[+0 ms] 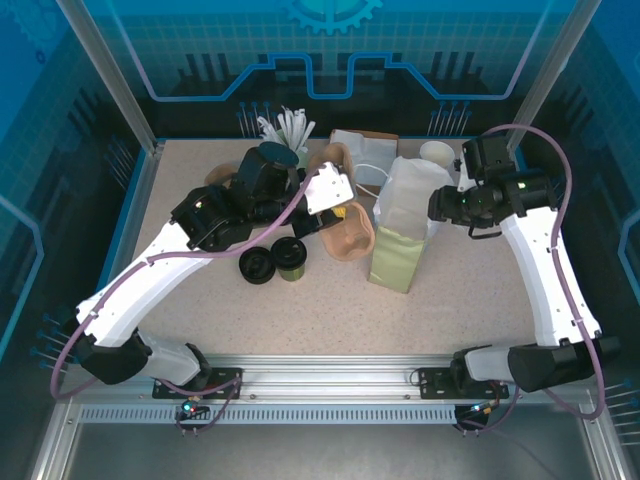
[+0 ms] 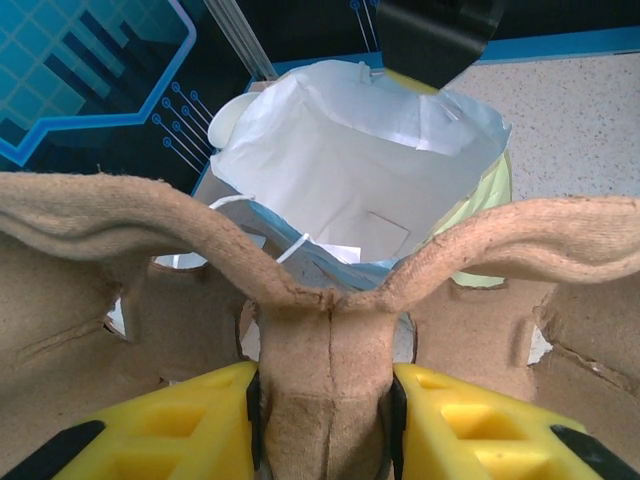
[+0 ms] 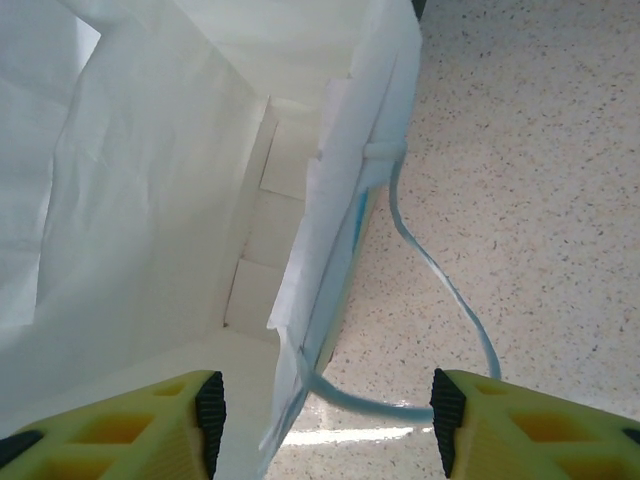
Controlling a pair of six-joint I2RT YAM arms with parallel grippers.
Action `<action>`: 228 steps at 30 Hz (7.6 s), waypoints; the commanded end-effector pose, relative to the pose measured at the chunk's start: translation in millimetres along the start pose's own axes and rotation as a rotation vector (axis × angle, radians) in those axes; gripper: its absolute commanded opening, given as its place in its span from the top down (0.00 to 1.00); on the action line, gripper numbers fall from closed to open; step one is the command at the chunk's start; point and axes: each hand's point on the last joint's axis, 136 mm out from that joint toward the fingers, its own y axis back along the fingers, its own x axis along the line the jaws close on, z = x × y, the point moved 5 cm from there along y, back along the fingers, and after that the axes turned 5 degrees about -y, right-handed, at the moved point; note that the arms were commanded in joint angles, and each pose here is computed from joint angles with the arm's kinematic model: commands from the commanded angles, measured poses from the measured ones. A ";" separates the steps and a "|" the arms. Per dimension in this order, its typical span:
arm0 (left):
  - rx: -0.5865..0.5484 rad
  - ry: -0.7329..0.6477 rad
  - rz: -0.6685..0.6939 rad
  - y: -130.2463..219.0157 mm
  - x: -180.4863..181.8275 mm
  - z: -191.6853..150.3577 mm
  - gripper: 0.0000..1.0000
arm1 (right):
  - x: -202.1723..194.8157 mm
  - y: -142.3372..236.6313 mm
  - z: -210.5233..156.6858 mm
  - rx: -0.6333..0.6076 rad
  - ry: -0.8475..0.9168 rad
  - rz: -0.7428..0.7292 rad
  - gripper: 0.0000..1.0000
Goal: Pack the takeout coffee
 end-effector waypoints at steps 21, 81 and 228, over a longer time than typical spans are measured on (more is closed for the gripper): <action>-0.147 0.026 -0.045 19.9 -4.7 43.0 0.62 | 29.1 -13.7 5.6 0.035 0.043 0.175 0.97; 0.075 0.301 -0.376 -74.1 -44.1 -36.7 0.65 | 98.6 40.2 -69.7 -0.039 0.404 0.358 0.99; 0.293 0.167 -0.364 -159.5 -53.4 -27.2 0.04 | 47.9 -12.6 -45.9 0.006 0.080 0.231 0.82</action>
